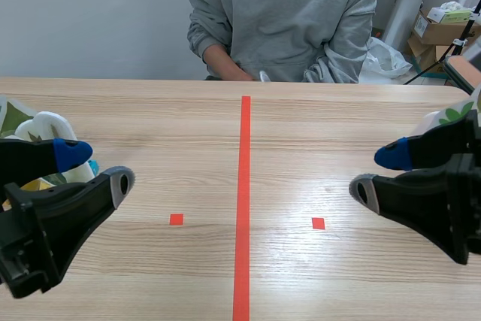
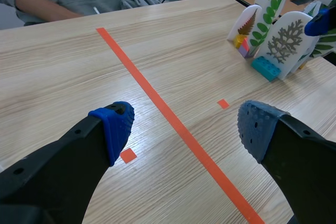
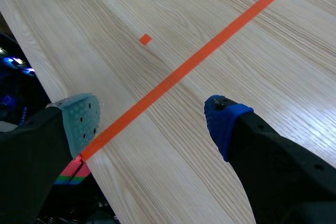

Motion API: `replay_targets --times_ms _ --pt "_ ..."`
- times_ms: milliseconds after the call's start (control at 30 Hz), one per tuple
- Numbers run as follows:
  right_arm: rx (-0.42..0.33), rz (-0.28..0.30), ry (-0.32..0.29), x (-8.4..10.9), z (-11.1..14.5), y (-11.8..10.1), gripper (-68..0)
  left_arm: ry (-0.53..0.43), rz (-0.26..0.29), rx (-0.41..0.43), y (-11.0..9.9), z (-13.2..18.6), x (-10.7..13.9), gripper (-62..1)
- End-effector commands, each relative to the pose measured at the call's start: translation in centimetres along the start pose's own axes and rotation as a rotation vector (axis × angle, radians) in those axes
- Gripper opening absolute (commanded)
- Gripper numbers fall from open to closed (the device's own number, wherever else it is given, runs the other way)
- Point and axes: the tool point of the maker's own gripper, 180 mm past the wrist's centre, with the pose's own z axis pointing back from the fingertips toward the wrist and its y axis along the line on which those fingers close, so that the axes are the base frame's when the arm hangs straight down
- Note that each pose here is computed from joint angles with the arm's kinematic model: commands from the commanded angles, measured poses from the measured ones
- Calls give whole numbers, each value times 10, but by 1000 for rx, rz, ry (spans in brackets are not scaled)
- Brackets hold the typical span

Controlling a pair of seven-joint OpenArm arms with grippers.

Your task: Do the leaf sorting experiment

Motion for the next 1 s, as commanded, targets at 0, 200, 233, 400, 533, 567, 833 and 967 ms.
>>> replay_targets --times_ms 0,200,233,400,533,567,833,967 --pt "8 -3 -4 0 1 2 -260 -34 26 -6 -3 1 8 -172" --pt "3 -25 -20 -2 -1 4 -260 -50 53 -6 -3 1 11 -172" --pt "2 -25 -23 -2 -1 4 -260 -50 53 -6 -3 1 11 -172" --pt "2 -23 -22 -2 -1 4 -260 -50 53 -6 -3 1 11 -172" --pt "2 -23 -22 -2 -1 4 -265 -49 53 -6 -3 1 11 -172" --pt "2 -23 -22 -2 -1 4 -265 -49 53 -6 -3 1 11 -172" --pt "2 -23 -23 -1 -1 4 -265 -50 53 -6 -3 1 11 -172" --pt "1 -24 -28 0 -1 4 -265 -50 53 -6 -3 1 11 -172"
